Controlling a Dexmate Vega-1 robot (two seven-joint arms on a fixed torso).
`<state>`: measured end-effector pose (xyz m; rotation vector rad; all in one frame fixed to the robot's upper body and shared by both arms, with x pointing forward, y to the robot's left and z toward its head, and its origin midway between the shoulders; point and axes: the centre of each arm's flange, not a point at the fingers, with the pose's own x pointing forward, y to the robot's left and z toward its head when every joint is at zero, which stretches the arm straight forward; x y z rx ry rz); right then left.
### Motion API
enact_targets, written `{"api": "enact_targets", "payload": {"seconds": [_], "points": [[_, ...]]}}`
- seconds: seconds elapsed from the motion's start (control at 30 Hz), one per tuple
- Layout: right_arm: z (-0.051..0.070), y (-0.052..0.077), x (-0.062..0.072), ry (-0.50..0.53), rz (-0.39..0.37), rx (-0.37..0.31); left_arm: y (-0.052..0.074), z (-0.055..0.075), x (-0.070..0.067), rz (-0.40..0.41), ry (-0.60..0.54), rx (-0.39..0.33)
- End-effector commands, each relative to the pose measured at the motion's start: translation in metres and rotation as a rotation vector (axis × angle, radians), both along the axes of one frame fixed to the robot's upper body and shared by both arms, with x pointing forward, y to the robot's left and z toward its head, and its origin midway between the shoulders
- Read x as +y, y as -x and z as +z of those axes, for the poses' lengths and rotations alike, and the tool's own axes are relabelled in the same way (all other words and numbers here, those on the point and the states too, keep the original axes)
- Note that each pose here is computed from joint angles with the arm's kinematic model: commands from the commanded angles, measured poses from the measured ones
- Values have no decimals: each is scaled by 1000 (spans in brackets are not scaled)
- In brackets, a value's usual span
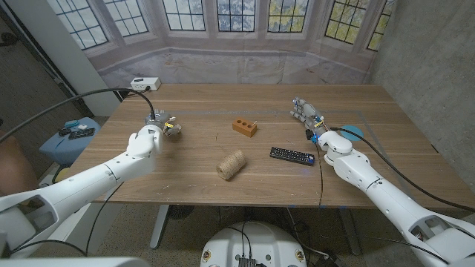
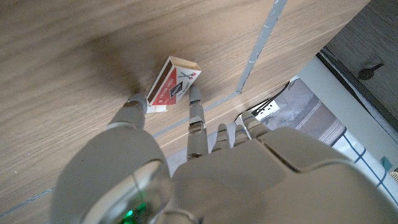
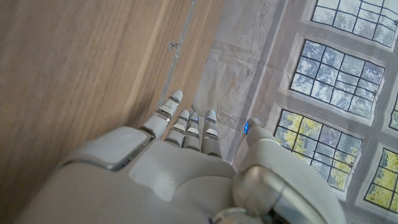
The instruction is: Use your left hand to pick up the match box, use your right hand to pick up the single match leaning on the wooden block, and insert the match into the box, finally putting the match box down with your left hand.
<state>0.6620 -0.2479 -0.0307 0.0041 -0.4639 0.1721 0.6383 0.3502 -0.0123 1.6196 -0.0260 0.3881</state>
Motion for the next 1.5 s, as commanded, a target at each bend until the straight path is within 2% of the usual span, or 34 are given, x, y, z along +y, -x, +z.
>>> {"api": "enact_targets", "payload": {"seconds": [0.03, 0.3, 0.67, 1.13, 1.5], "points": [[0, 7, 2, -5, -13, -1, 1, -4, 3, -28, 26, 29], [2, 10, 3, -2, -17, -5, 11, -6, 5, -32, 31, 27], [1, 11, 8, -5, -9, -4, 20, 0, 10, -54, 11, 4], [-3, 15, 10, -14, -12, -8, 19, 3, 11, -49, -13, -28], [-6, 14, 10, -14, -11, 0, 18, 0, 10, -48, -16, -32]]}}
